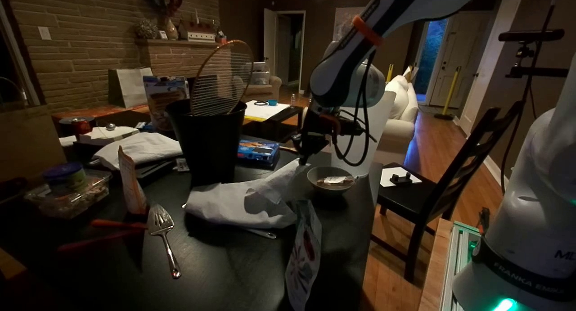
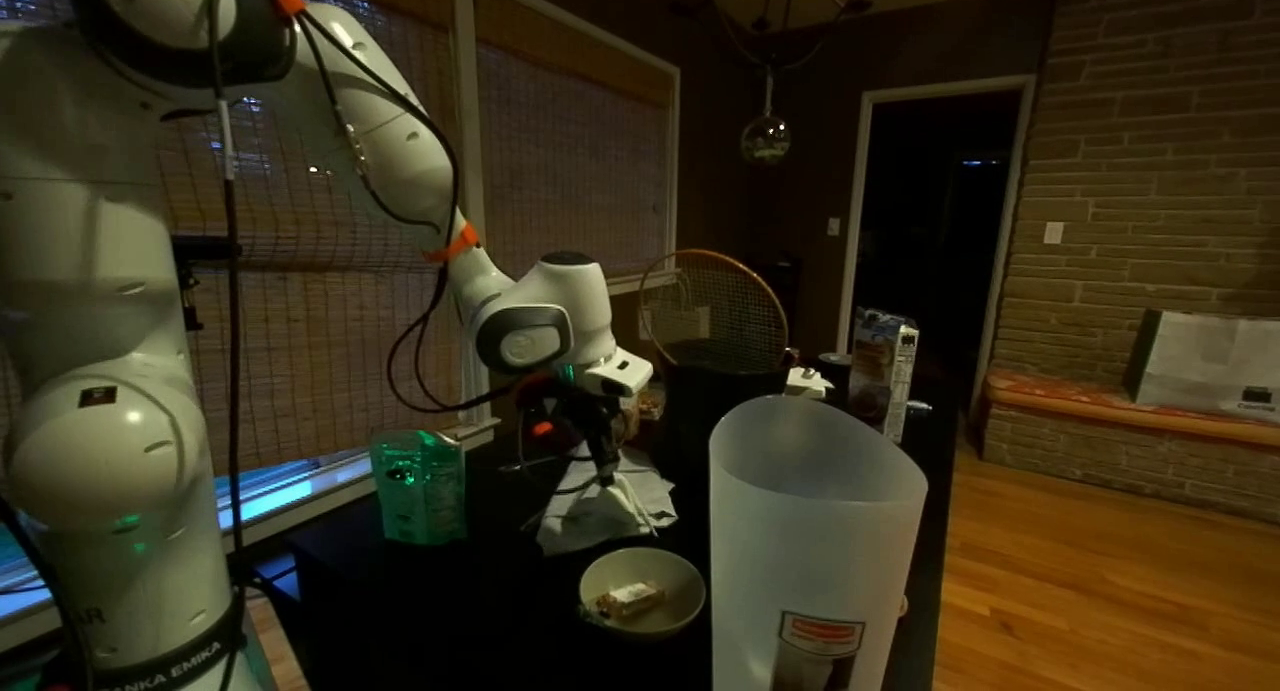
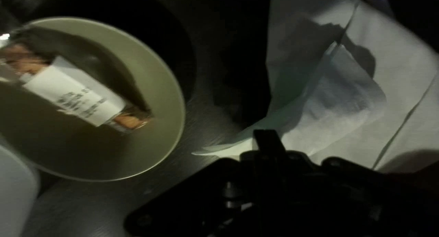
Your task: Put the tissue in the grey bowl on the right
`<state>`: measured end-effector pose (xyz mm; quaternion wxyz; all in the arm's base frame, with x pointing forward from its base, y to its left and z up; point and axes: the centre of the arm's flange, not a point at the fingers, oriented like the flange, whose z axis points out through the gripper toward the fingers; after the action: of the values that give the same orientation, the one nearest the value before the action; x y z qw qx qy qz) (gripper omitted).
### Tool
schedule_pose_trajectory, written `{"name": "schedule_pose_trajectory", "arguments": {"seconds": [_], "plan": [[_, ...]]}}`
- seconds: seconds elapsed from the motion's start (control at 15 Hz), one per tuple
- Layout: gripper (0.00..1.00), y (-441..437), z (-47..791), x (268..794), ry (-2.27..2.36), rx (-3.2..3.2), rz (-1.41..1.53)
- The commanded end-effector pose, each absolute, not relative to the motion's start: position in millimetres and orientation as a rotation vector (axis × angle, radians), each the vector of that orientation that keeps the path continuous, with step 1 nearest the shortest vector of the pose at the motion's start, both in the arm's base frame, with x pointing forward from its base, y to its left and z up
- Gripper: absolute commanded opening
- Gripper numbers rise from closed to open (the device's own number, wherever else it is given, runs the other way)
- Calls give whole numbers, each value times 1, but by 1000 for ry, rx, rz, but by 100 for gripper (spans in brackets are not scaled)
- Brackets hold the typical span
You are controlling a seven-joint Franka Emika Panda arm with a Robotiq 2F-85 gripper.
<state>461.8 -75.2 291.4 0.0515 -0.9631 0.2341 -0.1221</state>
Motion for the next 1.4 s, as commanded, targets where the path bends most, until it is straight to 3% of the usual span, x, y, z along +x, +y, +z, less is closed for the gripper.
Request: {"name": "schedule_pose_trajectory", "arguments": {"seconds": [0.0, 0.07, 0.33, 0.8, 1.33], "plan": [[0, -99, 316, 429, 967, -2948, -508], [1, -104, 297, 450, 845, -2939, -441], [0, -118, 298, 431, 904, -2965, -435], [0, -112, 267, 391, 848, -3130, -83], [0, -168, 296, 368, 1494, -2972, -356]]}}
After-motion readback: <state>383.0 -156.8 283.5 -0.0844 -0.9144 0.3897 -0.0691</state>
